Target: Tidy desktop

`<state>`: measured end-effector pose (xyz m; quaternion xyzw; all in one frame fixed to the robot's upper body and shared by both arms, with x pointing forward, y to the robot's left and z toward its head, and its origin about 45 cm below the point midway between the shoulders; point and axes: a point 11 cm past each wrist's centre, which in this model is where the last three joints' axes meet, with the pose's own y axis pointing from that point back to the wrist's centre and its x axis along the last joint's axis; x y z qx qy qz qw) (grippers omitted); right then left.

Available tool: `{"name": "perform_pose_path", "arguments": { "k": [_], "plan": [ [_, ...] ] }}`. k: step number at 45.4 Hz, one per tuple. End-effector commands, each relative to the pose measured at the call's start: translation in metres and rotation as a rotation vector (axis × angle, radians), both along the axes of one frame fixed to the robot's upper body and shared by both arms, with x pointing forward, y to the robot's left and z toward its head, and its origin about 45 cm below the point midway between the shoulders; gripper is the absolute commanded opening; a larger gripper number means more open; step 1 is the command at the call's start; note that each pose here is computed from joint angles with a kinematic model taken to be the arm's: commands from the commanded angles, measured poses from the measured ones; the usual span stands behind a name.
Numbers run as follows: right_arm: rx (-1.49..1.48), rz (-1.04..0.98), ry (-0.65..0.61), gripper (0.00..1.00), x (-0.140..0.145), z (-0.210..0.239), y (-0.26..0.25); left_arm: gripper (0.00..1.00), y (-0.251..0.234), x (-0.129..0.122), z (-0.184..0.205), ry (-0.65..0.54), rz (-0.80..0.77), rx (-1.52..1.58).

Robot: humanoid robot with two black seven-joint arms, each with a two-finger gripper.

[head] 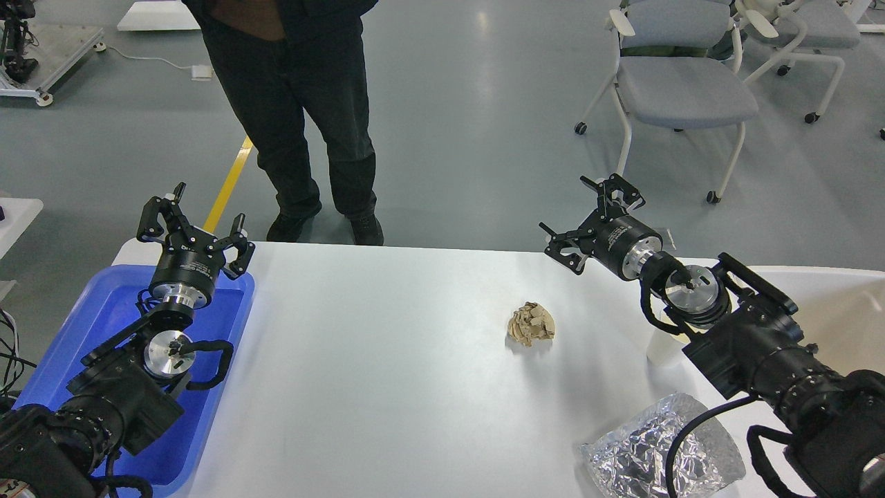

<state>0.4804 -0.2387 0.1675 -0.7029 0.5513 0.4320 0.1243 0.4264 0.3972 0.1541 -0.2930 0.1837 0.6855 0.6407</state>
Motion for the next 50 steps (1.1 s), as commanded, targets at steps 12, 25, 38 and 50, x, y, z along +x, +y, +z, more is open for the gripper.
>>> {"name": "perform_pose_path", "arguments": {
  "k": [12, 25, 38, 50],
  "plan": [
    [0.003, 0.009, -0.007, 1.00, 0.001, 0.003, 0.004, 1.00, 0.000, 0.000, 0.000, -0.001, -0.001, 0.001],
    [-0.018, 0.027, -0.027, 1.00, 0.003, 0.008, 0.006, 1.00, -0.001, 0.000, 0.000, 0.001, -0.002, 0.000],
    [-0.037, 0.030, -0.081, 1.00, 0.016, 0.035, 0.001, 1.00, 0.000, 0.000, 0.000, -0.001, -0.001, 0.001],
    [-0.191, 0.069, -0.170, 1.00, 0.022, 0.069, -0.027, 1.00, 0.000, 0.000, 0.000, -0.001, -0.001, 0.001]
  ]
}}
